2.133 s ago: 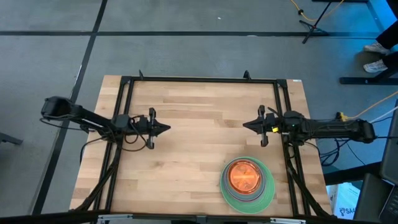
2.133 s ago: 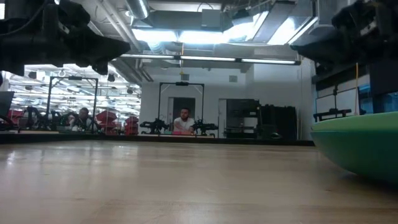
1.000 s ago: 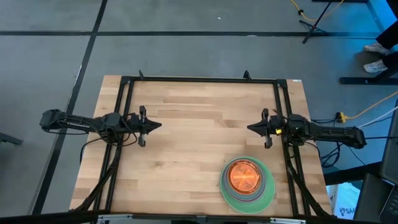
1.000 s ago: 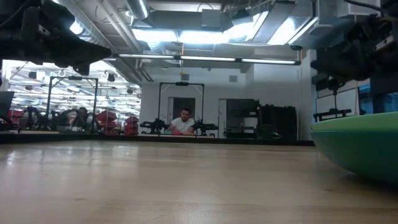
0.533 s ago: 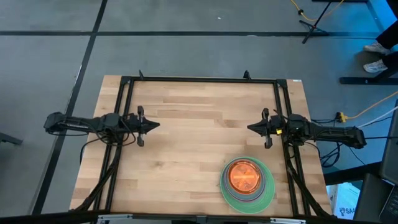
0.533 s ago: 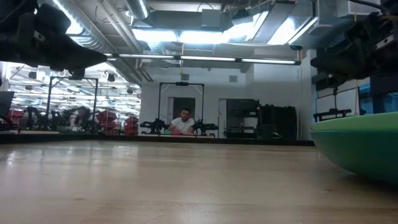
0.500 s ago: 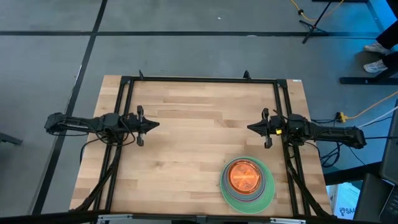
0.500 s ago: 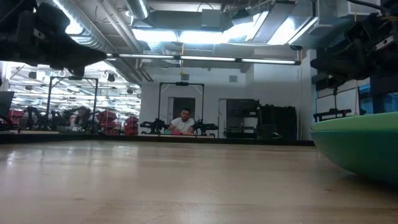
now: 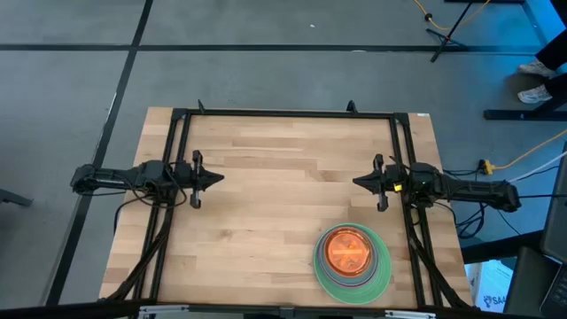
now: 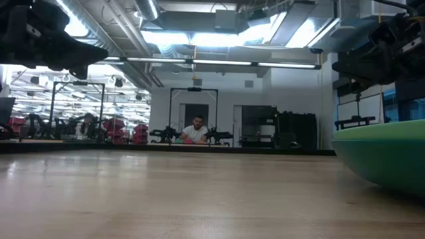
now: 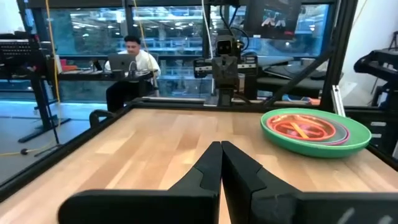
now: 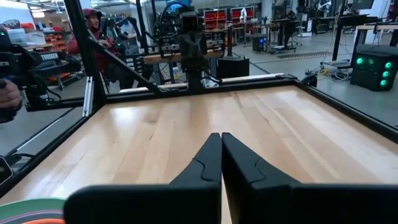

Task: Stack plastic plates
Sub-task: Return to Home Position

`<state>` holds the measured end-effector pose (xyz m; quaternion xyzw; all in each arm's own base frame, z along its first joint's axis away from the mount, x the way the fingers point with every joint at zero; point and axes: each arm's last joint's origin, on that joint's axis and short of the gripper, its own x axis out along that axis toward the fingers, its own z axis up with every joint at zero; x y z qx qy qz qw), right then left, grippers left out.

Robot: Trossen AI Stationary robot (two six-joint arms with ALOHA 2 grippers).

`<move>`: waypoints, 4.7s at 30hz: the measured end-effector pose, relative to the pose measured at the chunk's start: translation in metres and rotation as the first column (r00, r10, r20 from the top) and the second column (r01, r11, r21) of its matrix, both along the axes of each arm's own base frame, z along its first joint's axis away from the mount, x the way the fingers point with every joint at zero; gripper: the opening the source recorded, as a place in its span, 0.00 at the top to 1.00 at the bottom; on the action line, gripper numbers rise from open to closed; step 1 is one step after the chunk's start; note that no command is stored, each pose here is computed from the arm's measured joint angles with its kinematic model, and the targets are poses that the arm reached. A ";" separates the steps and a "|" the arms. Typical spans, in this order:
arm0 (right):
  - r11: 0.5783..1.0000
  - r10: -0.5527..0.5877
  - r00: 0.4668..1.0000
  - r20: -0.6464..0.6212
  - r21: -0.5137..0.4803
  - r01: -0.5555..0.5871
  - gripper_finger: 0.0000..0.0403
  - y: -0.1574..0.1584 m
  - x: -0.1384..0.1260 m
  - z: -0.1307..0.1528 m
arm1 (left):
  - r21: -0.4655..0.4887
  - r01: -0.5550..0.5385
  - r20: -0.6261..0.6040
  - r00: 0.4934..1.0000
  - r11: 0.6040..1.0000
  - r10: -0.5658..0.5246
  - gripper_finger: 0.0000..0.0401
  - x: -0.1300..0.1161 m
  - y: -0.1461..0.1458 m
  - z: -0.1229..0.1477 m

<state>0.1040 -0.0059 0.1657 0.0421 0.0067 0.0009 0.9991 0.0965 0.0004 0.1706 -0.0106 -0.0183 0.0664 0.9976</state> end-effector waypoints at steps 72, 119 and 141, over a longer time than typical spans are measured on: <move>0.999 -0.038 0.999 -0.013 0.039 0.038 1.00 -0.001 -0.004 -0.002 | 0.009 0.028 -0.006 1.000 1.000 -0.028 0.99 0.000 -0.001 0.000; 0.999 -0.038 0.999 -0.014 0.039 0.038 1.00 -0.001 -0.004 -0.002 | 0.010 0.028 -0.007 1.000 1.000 -0.028 0.99 0.000 -0.001 0.000; 0.998 -0.038 0.999 -0.014 0.039 0.038 1.00 -0.001 -0.004 -0.002 | 0.010 0.028 -0.006 1.000 1.000 -0.028 0.99 0.000 -0.001 0.000</move>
